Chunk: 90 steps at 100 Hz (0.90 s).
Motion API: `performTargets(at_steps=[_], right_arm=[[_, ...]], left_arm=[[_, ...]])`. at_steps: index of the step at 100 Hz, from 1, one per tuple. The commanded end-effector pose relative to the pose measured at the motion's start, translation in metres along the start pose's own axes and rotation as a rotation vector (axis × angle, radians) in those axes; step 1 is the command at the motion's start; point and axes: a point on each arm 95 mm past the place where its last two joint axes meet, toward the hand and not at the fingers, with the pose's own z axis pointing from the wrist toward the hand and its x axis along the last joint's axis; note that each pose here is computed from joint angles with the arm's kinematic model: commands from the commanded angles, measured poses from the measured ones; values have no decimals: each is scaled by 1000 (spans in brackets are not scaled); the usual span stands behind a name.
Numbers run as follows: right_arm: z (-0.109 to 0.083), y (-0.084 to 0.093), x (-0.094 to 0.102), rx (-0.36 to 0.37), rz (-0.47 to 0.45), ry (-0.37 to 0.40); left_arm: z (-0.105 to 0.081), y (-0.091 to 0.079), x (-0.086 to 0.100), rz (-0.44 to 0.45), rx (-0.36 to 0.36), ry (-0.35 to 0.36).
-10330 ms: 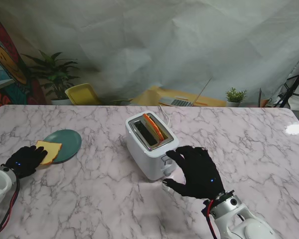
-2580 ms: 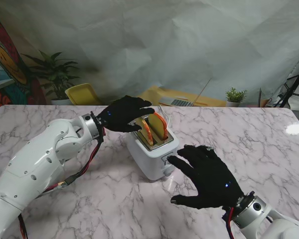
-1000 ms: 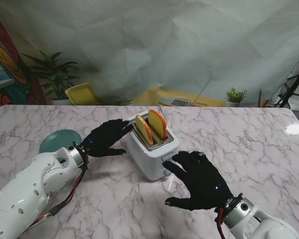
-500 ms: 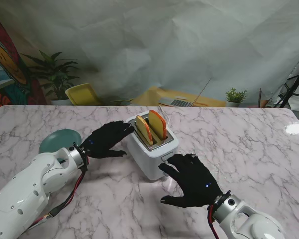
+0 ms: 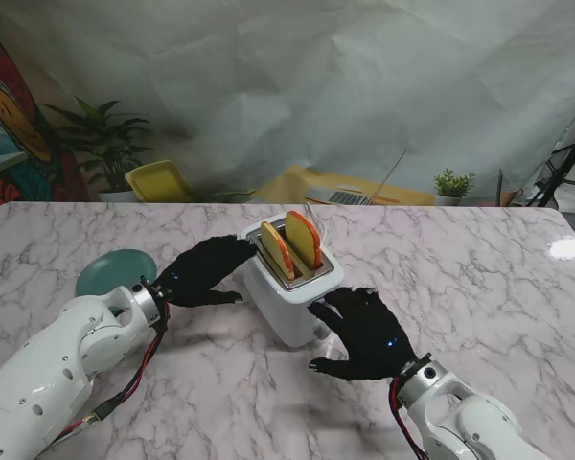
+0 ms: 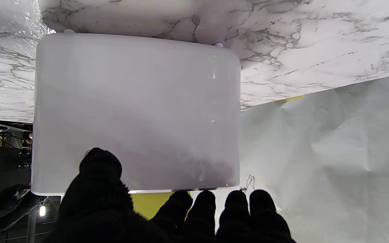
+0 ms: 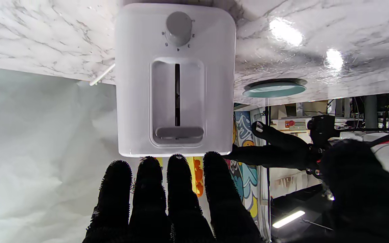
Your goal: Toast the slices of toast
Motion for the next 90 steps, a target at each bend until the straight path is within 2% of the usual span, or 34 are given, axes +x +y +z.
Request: performTargets(at_steps=[1,44,90], right_arm=[[0,-8,-2,22,9,-11],[8,-39,1,89,95,-24],[-8,-81,7,232,180,-38]], left_arm=[[0,4,1,3,-19,6],[-1,7,2,0,-1,5],[-3,5,1,9,15,-3]])
